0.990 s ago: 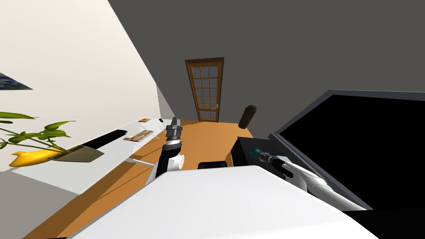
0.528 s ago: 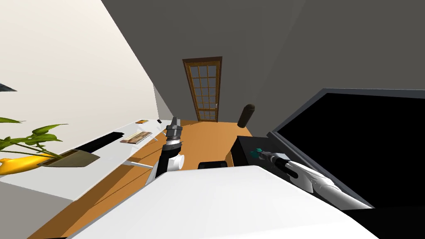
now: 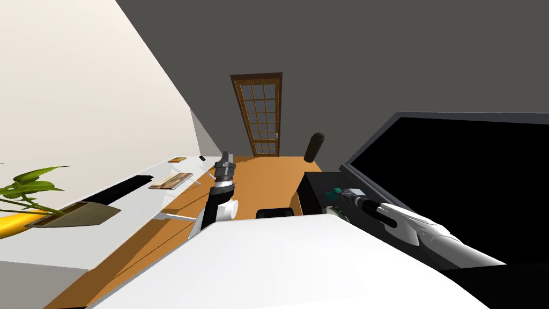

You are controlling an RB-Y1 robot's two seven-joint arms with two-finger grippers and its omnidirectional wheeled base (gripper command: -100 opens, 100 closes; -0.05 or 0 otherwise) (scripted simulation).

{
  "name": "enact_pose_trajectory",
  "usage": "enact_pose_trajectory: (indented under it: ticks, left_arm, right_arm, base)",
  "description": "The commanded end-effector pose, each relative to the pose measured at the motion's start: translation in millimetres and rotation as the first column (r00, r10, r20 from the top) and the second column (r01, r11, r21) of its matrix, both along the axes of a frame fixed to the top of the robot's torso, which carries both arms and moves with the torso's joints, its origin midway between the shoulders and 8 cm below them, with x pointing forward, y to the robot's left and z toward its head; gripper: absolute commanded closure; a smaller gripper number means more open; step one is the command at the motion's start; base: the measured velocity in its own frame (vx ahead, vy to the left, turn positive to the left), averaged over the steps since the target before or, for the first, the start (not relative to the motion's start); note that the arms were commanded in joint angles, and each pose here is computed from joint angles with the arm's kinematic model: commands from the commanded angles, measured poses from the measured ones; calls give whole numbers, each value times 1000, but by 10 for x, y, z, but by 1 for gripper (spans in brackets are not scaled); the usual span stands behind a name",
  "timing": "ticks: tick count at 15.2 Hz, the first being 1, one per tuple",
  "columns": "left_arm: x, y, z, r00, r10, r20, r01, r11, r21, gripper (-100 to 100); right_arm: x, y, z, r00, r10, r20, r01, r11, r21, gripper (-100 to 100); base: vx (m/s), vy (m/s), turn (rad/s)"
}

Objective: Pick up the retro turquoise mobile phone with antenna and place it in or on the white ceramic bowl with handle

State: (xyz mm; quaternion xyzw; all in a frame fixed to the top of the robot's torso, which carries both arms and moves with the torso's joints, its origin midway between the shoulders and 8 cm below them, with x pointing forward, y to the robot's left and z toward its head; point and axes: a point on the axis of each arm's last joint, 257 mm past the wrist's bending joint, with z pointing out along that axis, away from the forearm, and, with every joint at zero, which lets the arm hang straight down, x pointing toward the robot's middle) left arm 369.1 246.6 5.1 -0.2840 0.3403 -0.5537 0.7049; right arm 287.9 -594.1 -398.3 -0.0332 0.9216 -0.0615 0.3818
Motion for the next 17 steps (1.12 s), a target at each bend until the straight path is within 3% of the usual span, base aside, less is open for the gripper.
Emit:
enact_pose_trajectory:
  ticks: [1, 17]
  left_arm:
    - [0, 0, 0, 1000, 0, 0, 0, 1000, 0, 0]
    - [0, 0, 0, 1000, 0, 0, 0, 1000, 0, 0]
  right_arm:
    - [40, -23, 105, 1000, 14, 3, -14, 1000, -2, 100]
    - [270, 13, 780, 993, 116, -4, -116, 993, -6, 100]
  base:
    - [-63, 54, -100]
    - [-60, 50, -94]
